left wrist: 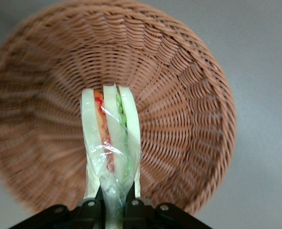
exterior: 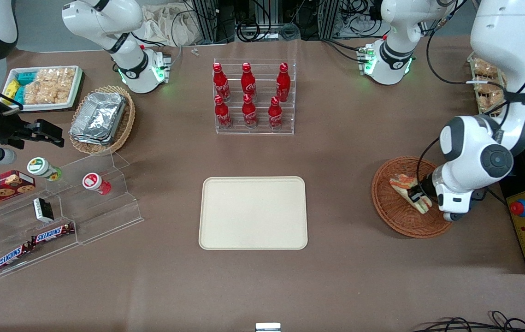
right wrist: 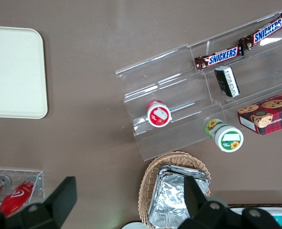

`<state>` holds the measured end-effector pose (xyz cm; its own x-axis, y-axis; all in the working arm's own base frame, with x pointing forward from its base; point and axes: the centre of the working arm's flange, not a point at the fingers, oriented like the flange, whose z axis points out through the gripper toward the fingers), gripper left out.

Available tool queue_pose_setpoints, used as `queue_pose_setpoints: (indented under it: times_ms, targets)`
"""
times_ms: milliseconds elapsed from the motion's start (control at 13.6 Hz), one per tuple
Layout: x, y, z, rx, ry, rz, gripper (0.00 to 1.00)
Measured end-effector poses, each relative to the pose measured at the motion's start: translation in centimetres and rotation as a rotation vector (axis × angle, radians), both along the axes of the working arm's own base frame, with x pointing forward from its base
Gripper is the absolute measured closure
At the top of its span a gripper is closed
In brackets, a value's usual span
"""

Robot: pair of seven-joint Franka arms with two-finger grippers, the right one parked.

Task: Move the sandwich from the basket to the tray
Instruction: 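Lift the sandwich out of the basket with the left gripper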

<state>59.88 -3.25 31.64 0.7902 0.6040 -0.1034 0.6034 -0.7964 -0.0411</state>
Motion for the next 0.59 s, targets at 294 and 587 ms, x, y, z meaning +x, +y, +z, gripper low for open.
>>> queue_pose_setpoints:
  times_ms: [294,587]
  targets:
    - [0.6,-1.5,15.1,0.025,-0.015,-0.029,0.83]
    - [0.2,-1.6,23.5,0.026,-0.058,-0.081,0.85]
